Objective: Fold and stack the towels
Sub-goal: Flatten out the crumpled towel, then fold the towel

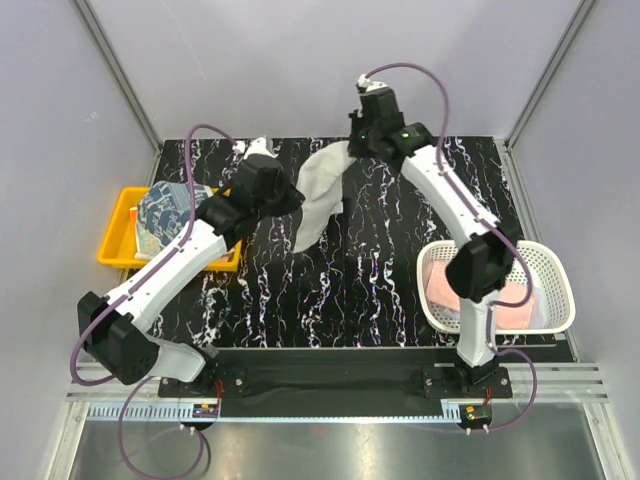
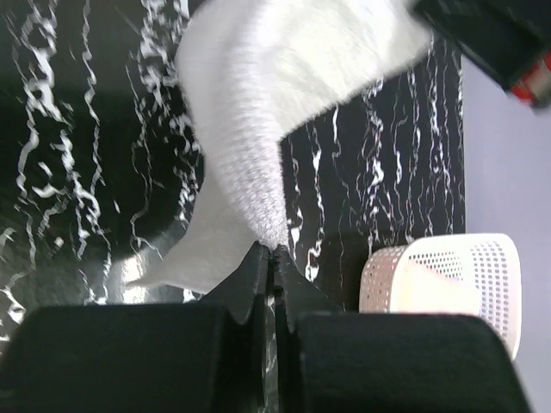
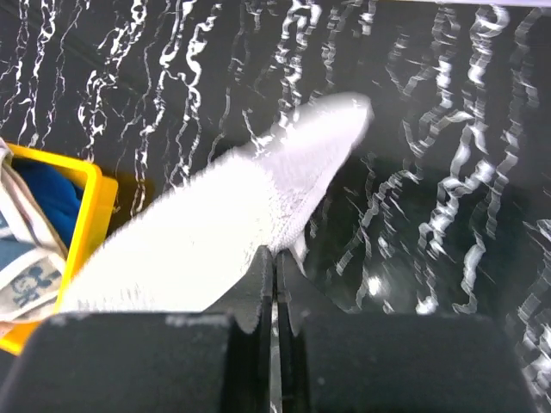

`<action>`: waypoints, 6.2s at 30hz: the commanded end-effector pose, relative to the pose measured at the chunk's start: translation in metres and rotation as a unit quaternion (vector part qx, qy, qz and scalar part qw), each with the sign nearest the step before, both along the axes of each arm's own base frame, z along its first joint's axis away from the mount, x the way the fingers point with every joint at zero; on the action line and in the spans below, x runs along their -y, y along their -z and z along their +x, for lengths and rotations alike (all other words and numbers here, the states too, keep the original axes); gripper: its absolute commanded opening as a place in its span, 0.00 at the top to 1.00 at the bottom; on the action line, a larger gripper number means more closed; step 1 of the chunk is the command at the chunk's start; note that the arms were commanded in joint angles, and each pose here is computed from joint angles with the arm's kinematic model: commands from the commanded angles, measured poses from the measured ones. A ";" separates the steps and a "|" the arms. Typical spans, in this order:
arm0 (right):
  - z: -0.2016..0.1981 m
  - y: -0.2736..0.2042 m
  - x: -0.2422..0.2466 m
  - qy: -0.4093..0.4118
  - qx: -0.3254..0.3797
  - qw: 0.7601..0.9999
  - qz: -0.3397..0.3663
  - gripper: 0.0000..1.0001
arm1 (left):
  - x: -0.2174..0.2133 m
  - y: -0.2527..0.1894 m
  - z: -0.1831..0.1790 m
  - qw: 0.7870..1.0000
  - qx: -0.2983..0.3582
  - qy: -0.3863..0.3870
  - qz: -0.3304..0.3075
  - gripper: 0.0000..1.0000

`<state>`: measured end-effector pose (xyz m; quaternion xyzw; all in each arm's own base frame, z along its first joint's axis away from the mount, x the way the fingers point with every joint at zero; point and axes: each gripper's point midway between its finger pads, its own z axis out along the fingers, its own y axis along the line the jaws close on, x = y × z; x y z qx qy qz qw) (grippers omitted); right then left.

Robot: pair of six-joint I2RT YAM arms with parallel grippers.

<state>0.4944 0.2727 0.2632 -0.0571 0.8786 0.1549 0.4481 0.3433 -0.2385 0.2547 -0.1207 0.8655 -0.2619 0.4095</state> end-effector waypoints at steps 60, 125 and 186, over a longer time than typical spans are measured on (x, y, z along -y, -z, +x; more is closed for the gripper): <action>-0.114 0.226 0.121 0.244 -0.176 0.951 -0.067 0.49 | 0.041 0.223 0.112 0.937 -0.100 0.211 0.259 0.32; -0.234 -0.234 0.100 -0.100 0.240 0.953 0.158 1.00 | -0.005 -0.215 -0.128 0.921 0.342 0.173 0.075 1.00; -0.030 0.120 0.043 0.000 -0.074 0.994 0.081 1.00 | -0.091 0.095 0.135 0.990 -0.038 -0.026 0.133 1.00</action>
